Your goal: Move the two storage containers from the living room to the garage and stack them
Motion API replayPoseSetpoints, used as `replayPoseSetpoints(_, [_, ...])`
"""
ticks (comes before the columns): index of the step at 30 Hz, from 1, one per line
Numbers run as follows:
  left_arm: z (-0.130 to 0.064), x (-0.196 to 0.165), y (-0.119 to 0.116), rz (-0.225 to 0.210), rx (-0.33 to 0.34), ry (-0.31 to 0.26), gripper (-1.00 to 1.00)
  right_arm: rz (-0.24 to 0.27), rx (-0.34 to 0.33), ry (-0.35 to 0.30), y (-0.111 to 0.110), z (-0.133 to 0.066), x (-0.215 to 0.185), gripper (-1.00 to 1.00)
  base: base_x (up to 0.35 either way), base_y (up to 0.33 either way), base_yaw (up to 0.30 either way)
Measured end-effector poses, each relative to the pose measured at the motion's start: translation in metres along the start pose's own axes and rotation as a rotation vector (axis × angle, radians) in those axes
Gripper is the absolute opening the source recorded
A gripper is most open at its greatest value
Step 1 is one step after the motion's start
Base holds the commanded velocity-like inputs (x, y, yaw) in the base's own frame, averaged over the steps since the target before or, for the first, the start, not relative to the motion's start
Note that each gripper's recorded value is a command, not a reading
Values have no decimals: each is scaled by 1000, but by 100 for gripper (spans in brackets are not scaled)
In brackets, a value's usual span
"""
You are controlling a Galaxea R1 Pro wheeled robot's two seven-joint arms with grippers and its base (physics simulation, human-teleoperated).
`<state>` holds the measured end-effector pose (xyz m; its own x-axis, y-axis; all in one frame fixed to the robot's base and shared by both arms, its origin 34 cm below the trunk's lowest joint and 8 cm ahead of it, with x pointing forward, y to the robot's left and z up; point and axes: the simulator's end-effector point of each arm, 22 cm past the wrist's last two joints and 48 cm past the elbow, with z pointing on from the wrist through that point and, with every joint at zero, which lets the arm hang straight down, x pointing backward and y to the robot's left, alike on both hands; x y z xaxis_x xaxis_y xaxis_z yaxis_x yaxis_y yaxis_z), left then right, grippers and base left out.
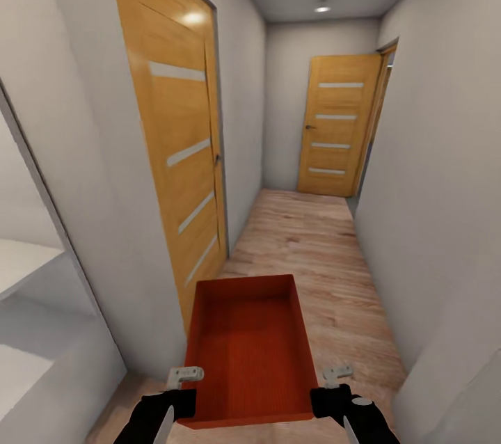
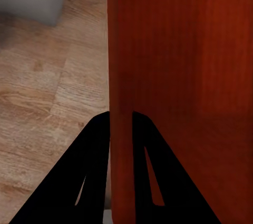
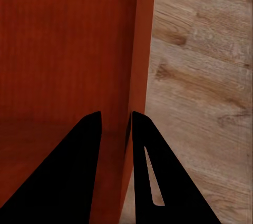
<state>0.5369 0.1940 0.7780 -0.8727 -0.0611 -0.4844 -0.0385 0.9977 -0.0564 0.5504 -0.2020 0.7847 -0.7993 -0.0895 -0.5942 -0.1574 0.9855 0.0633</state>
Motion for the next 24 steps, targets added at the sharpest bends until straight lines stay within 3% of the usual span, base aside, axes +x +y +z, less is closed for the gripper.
replayPoseSetpoints(19, [0, 0, 0, 0, 0, 0, -100, 0, 0, 0, 0, 0, 0, -100, 325, 0, -263])
replayPoseSetpoints(24, [0, 0, 0, 0, 0, 0, -100, 0, 0, 0, 0, 0, 0, -100, 326, 0, -69])
